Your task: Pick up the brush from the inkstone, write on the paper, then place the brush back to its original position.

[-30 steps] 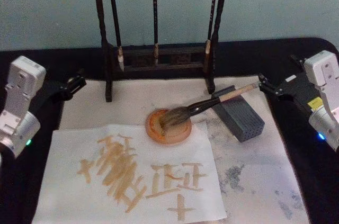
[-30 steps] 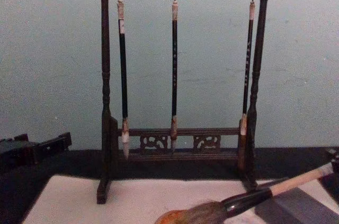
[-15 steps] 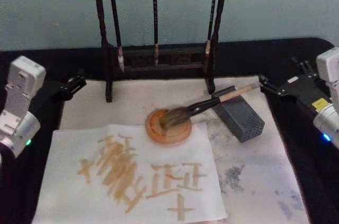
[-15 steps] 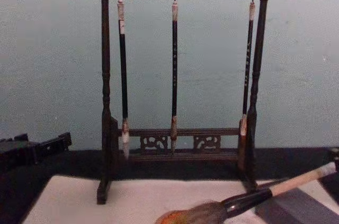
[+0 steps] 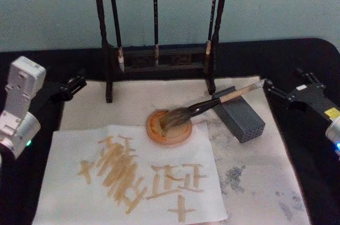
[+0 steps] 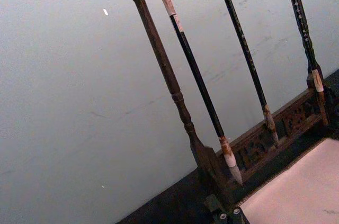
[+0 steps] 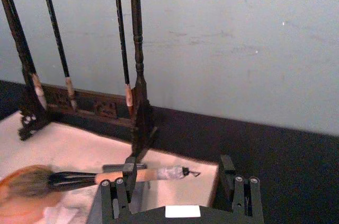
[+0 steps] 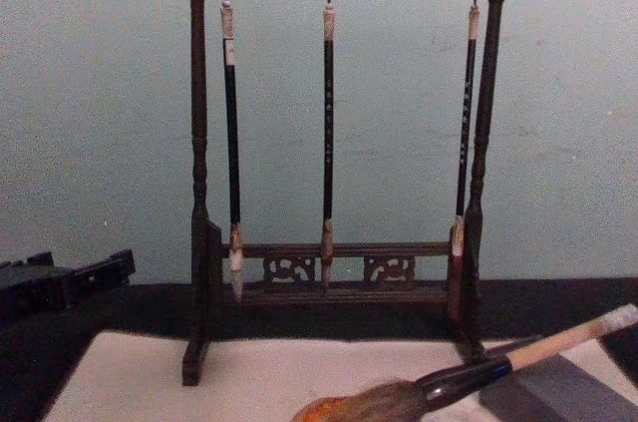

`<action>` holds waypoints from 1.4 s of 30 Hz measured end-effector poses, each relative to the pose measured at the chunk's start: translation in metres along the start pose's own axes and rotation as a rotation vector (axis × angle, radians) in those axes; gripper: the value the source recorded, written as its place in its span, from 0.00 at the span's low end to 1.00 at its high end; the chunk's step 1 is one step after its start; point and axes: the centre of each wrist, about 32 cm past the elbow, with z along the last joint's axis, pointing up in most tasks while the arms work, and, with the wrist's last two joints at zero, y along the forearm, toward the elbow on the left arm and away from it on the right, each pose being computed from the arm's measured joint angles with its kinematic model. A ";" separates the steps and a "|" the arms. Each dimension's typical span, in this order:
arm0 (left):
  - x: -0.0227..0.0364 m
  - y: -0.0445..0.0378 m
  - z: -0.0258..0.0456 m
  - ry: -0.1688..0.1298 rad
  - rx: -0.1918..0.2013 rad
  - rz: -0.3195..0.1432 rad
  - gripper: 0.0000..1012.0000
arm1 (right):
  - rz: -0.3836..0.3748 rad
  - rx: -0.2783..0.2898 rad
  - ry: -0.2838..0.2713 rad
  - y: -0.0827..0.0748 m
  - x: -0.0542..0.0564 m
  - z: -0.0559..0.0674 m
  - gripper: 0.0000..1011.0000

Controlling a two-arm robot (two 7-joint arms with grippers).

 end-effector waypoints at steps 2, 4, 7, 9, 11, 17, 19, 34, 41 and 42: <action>0.0000 0.0000 0.0000 0.000 0.000 0.000 0.99 | 0.007 0.000 0.044 -0.003 -0.001 -0.001 0.99; 0.0000 0.0000 0.0000 0.000 0.000 0.000 0.99 | 0.015 0.000 0.092 -0.006 0.000 -0.003 0.99; 0.0000 0.0000 0.0000 0.000 0.000 0.000 0.99 | 0.030 0.004 0.163 -0.008 0.000 -0.005 0.99; 0.0000 0.0000 0.0000 0.000 0.000 0.000 0.99 | 0.042 0.004 0.236 -0.009 0.002 -0.008 0.99; 0.0000 0.0000 0.0000 0.000 0.000 0.000 0.99 | 0.052 0.002 0.286 -0.009 0.003 -0.011 0.99; 0.0000 0.0000 0.0000 0.000 0.000 0.000 0.99 | 0.081 -0.016 0.477 -0.007 0.008 -0.020 0.99; 0.0000 0.0000 0.0000 0.000 0.000 0.000 0.99 | 0.086 -0.023 0.526 -0.006 0.010 -0.022 0.99; 0.0000 0.0000 0.0000 0.000 0.000 0.000 0.99 | 0.124 -0.072 0.834 0.006 0.019 -0.037 0.99; 0.0000 0.0000 0.0000 0.000 0.000 0.000 0.99 | 0.143 -0.083 0.913 0.017 0.022 -0.041 0.99; 0.0000 0.0000 0.0000 0.000 0.000 0.000 0.99 | 0.146 -0.084 0.922 0.018 0.022 -0.041 0.99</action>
